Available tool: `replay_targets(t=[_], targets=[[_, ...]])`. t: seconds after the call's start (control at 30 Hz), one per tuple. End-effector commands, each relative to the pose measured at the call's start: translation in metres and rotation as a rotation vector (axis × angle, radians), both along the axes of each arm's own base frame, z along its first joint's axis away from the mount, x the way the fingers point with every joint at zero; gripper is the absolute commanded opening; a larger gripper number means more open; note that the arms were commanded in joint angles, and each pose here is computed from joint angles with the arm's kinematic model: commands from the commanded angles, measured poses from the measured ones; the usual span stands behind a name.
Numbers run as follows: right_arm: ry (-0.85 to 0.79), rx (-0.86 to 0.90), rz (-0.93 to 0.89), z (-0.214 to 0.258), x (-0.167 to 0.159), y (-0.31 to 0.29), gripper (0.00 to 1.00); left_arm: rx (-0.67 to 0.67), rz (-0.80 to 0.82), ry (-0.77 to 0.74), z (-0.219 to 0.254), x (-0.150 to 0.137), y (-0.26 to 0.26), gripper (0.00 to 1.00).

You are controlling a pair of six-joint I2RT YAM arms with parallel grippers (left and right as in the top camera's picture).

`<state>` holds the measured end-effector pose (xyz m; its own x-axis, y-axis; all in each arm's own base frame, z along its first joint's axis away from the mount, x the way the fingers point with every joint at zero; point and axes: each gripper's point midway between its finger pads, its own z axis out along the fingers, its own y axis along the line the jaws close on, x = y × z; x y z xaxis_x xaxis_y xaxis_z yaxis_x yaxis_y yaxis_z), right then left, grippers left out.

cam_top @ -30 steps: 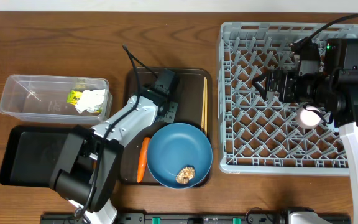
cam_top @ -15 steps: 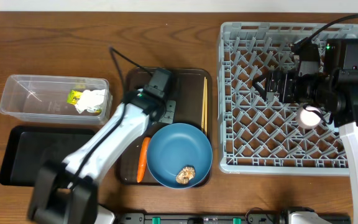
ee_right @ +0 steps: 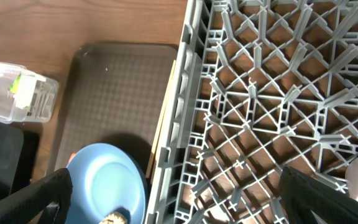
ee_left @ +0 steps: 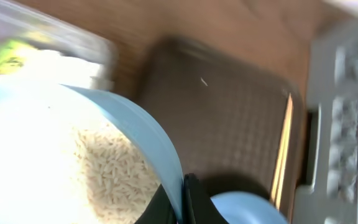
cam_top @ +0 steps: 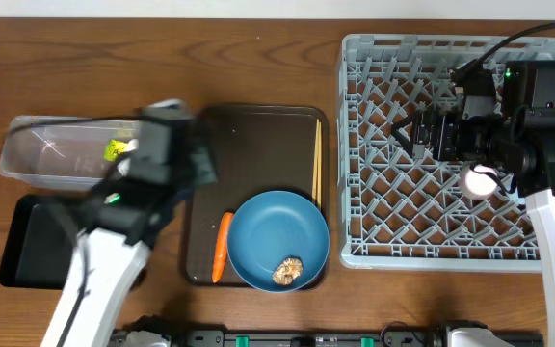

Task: Sort waste into correct bins and load items into the dishwasher rack
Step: 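Carry the bowl over the black tray and tip it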

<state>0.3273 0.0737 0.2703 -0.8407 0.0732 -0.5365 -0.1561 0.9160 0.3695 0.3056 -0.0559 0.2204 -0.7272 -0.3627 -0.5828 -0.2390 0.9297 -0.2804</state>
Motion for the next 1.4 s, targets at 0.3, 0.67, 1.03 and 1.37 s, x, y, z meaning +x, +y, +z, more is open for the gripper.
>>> replay_targets(t=[0.3,0.67,1.03,1.37], targets=[[0.001,0.001,0.001,0.001,0.0,0.002,0.99,-0.231,0.375,0.011,-0.01,-0.037,0.109,0.06],[0.001,0.0,0.001,0.001,0.0,0.002,0.99,-0.542,0.409,-0.118,-0.051,-0.048,0.149,0.07],[0.001,0.0,0.001,0.001,0.0,0.002,0.99,-0.716,0.358,-0.286,-0.065,-0.072,0.157,0.06],[0.001,0.0,0.001,0.001,0.0,0.002,0.99,-0.778,0.256,-0.678,-0.026,-0.104,0.181,0.06]])
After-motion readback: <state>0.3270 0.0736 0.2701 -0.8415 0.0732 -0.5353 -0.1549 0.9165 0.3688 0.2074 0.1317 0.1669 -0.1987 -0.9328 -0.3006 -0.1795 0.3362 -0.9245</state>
